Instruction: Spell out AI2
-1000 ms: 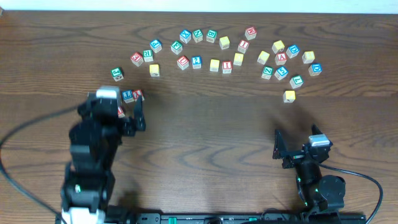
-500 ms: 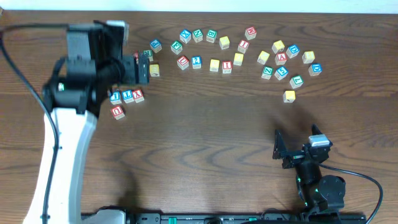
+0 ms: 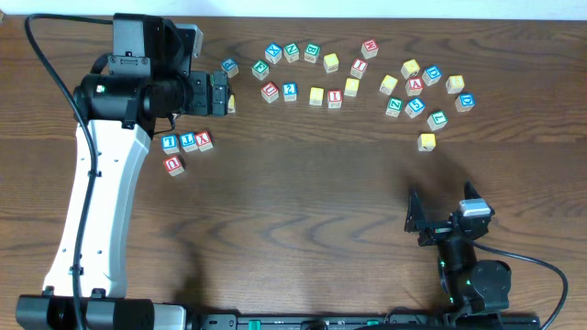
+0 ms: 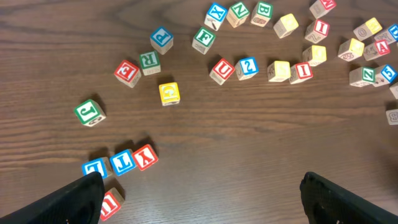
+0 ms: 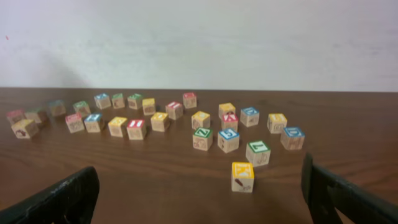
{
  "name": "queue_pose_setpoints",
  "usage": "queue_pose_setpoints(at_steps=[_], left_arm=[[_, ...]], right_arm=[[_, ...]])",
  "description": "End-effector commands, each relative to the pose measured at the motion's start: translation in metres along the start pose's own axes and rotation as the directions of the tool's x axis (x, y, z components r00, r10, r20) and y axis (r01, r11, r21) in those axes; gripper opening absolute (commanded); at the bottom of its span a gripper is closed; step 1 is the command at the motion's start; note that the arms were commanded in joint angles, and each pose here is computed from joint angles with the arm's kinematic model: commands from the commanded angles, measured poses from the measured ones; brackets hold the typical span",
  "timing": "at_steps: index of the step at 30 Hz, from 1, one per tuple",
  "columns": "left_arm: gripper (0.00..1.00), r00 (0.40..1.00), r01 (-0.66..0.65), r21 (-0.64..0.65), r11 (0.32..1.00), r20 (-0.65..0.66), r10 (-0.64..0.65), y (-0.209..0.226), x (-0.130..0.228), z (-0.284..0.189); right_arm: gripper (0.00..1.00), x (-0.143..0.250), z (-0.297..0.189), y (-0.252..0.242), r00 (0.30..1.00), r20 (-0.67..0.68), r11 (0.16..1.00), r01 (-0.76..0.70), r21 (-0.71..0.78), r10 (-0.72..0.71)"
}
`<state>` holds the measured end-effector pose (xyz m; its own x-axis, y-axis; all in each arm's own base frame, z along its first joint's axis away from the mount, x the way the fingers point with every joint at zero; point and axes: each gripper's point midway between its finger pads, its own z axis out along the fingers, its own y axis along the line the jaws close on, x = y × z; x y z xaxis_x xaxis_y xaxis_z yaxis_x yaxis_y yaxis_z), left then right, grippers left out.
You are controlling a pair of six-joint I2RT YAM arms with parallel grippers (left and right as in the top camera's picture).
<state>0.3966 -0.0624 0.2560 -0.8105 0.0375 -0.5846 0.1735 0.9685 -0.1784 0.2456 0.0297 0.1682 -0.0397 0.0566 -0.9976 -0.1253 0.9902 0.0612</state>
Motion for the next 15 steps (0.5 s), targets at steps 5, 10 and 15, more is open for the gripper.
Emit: queue_pose_setpoints(at_steps=[5, 10, 15], left_arm=[[0.99, 1.000, 0.007, 0.017, 1.000, -0.005, -0.007, -0.003, -0.001, -0.004], [0.99, 1.000, 0.007, 0.018, 1.000, -0.005, -0.006, -0.003, -0.001, -0.004], [0.99, 1.000, 0.026, 0.017, 1.000, -0.005, -0.025, -0.003, -0.001, -0.004]], right_arm=[[0.99, -0.008, -0.002, -0.027, 0.999, 0.041, 0.988, -0.017, 0.152, 0.011], [0.99, -0.026, -0.004, -0.025, 0.994, 0.105, 0.988, -0.057, 0.140, 0.042], [0.99, -0.075, -0.012, -0.025, 0.959, 0.266, 0.984, -0.136, 0.119, 0.100]])
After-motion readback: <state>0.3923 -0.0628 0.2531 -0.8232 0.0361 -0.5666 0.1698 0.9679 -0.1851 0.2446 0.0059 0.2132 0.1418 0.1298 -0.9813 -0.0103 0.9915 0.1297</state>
